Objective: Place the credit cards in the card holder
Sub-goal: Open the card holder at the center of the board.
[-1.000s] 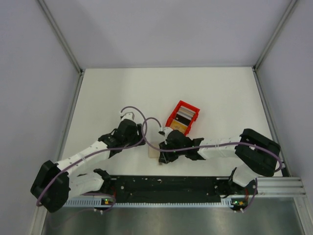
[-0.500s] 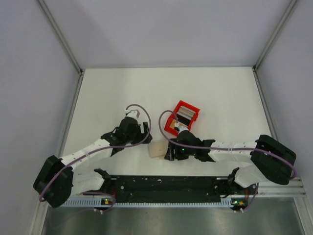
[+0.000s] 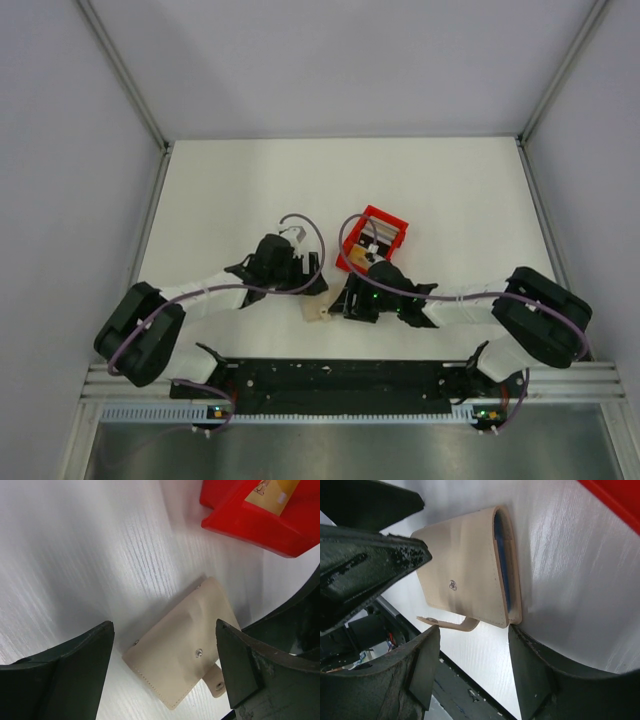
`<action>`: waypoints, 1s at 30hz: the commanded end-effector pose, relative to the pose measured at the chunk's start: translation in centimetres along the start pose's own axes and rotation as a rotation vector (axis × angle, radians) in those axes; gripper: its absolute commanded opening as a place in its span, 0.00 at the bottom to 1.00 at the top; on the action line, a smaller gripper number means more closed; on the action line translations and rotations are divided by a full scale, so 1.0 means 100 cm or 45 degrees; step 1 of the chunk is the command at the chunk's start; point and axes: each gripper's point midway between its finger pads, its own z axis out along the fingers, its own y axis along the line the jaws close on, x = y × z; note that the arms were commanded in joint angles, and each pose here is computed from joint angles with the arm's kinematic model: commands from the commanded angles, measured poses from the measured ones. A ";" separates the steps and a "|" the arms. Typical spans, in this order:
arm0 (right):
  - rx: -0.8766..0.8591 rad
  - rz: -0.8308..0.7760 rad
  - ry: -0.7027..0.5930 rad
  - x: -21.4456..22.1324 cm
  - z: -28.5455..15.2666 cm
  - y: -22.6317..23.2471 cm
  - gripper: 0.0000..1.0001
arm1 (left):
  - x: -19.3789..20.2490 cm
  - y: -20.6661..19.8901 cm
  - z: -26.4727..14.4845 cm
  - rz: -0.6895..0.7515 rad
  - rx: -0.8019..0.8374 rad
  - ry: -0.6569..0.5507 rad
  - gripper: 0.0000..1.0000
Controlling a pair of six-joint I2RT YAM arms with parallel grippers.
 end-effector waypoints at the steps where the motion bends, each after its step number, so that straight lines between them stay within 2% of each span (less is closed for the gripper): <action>1: 0.060 0.004 -0.024 -0.013 0.007 -0.013 0.57 | 0.003 -0.010 -0.001 -0.023 0.106 -0.030 0.85; 14: 0.061 -0.236 -0.040 -0.053 0.020 0.011 0.58 | 0.026 -0.006 -0.026 -0.147 0.136 -0.078 0.82; 21: 0.150 -0.332 -0.093 -0.081 0.018 0.008 0.57 | 0.035 -0.010 -0.030 -0.205 0.165 -0.057 0.78; 23: 0.212 -0.368 -0.135 -0.090 0.007 0.007 0.57 | 0.033 -0.009 -0.033 -0.220 0.154 -0.076 0.78; 26: 0.155 -0.415 -0.168 -0.093 -0.006 0.023 0.58 | 0.024 -0.006 -0.040 -0.219 0.123 -0.137 0.78; 30: 0.176 -0.479 -0.171 -0.083 -0.007 0.038 0.57 | 0.012 0.010 -0.049 -0.168 -0.025 -0.192 0.79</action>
